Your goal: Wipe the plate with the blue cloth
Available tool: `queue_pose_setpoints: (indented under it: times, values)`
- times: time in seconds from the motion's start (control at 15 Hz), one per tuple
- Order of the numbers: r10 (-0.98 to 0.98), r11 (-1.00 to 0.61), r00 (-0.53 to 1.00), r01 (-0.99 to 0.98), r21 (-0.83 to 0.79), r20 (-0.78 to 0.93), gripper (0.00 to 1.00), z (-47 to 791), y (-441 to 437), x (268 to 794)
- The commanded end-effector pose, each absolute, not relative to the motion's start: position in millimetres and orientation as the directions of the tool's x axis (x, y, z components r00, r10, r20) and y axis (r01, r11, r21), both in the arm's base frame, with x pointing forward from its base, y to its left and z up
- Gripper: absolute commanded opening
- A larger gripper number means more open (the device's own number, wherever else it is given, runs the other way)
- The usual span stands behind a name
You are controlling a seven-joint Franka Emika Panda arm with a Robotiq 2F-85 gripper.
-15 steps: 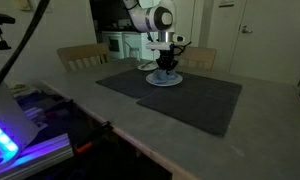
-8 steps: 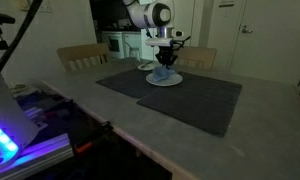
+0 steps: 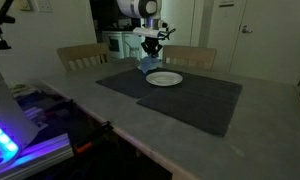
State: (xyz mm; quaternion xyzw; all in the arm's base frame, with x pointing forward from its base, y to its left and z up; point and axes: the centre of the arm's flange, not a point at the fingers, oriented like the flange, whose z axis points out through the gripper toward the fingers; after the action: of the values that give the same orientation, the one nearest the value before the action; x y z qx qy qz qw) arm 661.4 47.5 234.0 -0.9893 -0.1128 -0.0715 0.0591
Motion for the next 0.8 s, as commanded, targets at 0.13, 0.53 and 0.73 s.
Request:
queue_pose_setpoints:
  times: [0.13,0.53,0.73]
  values:
    - [0.301,-0.94,0.948,0.313,-0.137,0.105,0.03,232.3,99.8,617.2]
    - [0.329,-0.936,0.943,0.332,-0.121,0.048,0.03,202.0,141.8,576.9]
    - [0.311,-0.94,0.949,0.314,-0.135,0.041,0.03,183.8,152.2,566.2]
